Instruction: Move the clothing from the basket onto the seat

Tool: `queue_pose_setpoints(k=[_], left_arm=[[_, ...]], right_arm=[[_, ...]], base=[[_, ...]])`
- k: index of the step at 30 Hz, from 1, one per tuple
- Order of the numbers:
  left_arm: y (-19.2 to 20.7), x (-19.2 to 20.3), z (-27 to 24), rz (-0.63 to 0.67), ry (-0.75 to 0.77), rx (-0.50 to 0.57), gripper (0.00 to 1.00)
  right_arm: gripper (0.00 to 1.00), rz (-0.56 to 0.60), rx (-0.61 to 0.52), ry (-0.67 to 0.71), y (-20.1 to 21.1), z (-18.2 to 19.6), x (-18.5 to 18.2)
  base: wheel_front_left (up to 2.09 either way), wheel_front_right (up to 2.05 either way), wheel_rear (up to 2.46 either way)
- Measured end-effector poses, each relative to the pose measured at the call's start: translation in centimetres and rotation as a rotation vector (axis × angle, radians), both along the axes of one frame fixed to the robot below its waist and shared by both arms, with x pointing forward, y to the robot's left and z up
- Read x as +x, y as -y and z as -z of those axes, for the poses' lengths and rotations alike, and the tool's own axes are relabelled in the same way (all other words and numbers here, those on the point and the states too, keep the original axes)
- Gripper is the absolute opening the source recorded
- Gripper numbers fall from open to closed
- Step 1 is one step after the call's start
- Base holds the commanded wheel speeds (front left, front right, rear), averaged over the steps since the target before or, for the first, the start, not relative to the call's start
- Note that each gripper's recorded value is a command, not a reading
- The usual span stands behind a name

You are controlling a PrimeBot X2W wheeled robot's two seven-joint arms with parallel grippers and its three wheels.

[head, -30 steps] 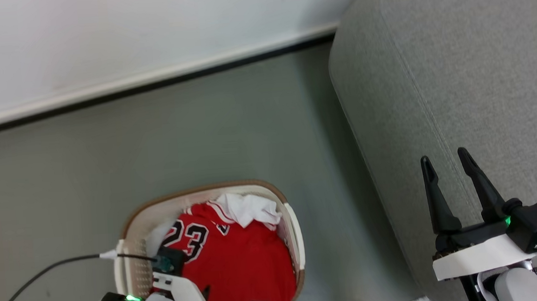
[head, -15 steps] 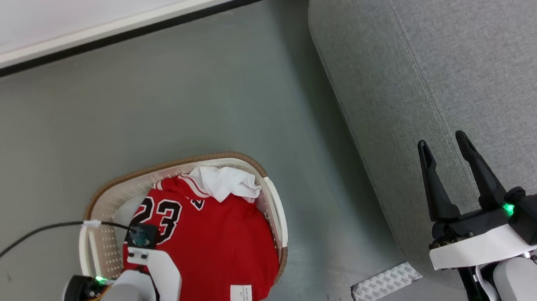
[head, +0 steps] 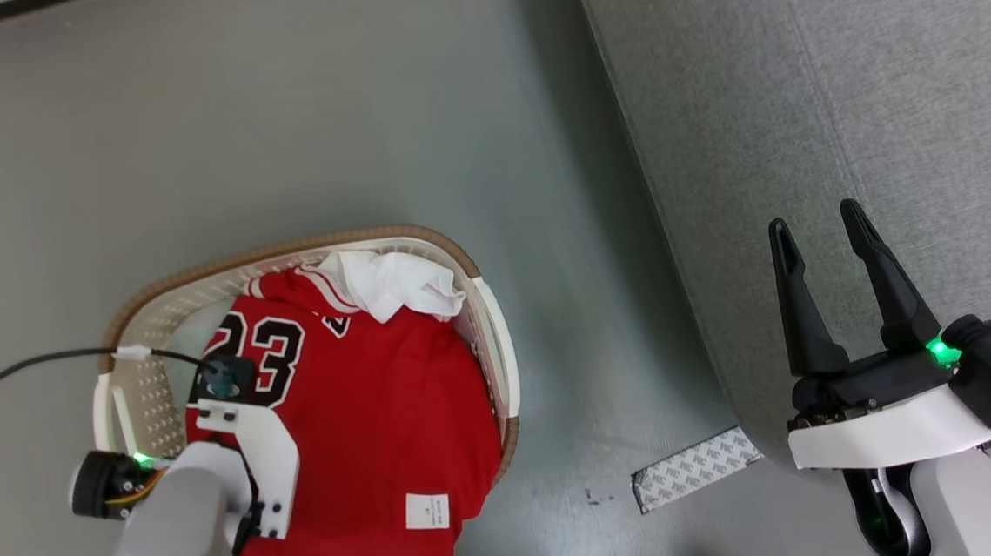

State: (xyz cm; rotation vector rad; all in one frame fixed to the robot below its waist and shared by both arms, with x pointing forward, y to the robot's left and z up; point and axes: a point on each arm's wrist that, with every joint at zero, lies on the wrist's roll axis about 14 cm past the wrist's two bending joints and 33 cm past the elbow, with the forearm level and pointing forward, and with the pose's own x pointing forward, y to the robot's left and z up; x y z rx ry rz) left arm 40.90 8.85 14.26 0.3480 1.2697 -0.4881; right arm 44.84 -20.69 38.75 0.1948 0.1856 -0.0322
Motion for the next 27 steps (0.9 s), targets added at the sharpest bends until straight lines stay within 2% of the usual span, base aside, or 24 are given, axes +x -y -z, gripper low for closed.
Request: queue_pose_setpoints(k=[16,17,18,19,20,27], left_arm=[[0.5,0.6,3.4,0.038,-0.041,0.009,1.00],[0.5,0.7,3.6,0.040,-0.041,0.009,0.79],[0.8,0.5,3.7,0.047,-0.050,0.000,0.46],[1.1,0.1,3.9,0.052,-0.058,-0.005,0.19],[1.5,-0.1,4.0,0.057,-0.065,-0.016,0.00],[2.6,-0.3,4.0,0.059,-0.058,-0.063,0.00]], right_arm=[[1.00,0.003,0.011,-0.041,0.2,2.5,1.0],[1.00,0.004,0.012,-0.042,0.2,2.6,1.0],[1.00,0.005,0.013,-0.044,0.2,2.7,1.0],[1.00,0.007,0.013,-0.046,0.3,2.8,1.0],[1.00,0.008,0.013,-0.049,0.3,3.0,1.1],[1.00,0.016,0.011,-0.058,0.6,3.4,1.1]], base=[[0.00,0.00,0.00],[0.00,0.00,0.00],[0.00,0.00,0.00],[0.00,0.00,0.00],[0.00,0.00,0.00],[0.00,0.00,0.00]])
